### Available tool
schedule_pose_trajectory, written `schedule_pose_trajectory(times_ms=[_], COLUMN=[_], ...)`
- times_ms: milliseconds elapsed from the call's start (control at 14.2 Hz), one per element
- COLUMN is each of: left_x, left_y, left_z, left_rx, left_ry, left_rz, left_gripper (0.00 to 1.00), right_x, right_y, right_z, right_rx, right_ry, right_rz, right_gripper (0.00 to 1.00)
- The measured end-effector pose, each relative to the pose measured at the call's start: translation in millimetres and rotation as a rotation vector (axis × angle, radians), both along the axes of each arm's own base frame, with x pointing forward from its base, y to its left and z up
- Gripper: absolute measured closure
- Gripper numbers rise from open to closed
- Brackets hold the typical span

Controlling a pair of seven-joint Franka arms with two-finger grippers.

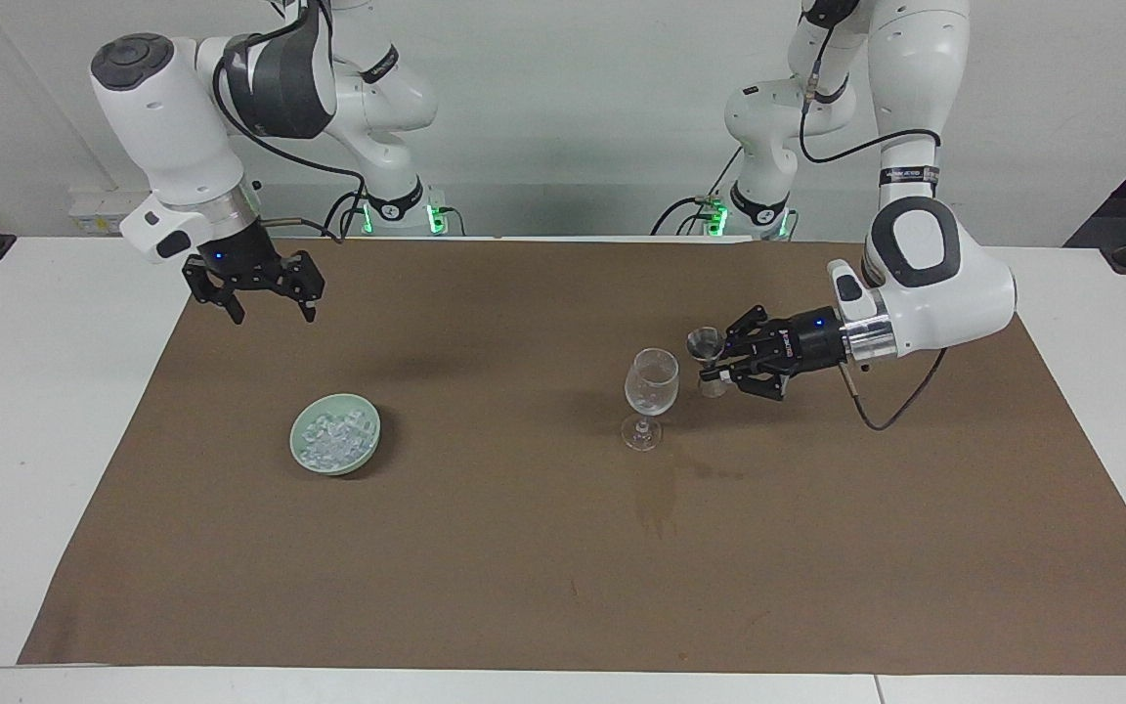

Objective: Pour wine and add ice with both arms
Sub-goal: 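Carry the shot cup with the left gripper over the clear cup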

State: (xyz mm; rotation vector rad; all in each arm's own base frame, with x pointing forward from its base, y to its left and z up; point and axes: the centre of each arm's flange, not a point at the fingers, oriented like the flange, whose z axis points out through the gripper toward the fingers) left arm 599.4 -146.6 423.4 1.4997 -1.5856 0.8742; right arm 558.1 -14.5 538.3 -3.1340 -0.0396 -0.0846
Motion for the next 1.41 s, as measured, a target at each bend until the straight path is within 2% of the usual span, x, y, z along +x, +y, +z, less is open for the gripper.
schedule_pose_trajectory(times_ms=[282,635,846,1128,1410], left_x=[-2,-6,-9,-11,-14], left_y=[5,8,6,-15,-23], left_z=[3,15,27,29,33], left_rx=[0.049,0.122,0.175,0.239,0.279], left_ry=[-0.013,-0.001,0.007,0.017,0.033], left_rz=[-0.016,-0.016,0.001,0.01,0.02], left_gripper=[0.76,0.77,0.77,0.77,0.77], right_x=[0.4,-14.7,-23.0,-23.8,-27.2], right_y=[0,-4,-10,-13,-17], right_z=[7,60,79,84,86], right_rx=[0.0,0.003,0.006,0.007,0.008], right_ry=[0.001,0.048,0.066,0.061,0.079], right_rz=[0.001,-0.005,-0.031,-0.084,-0.092], right_gripper=[0.0,0.0,0.0,0.0,0.0])
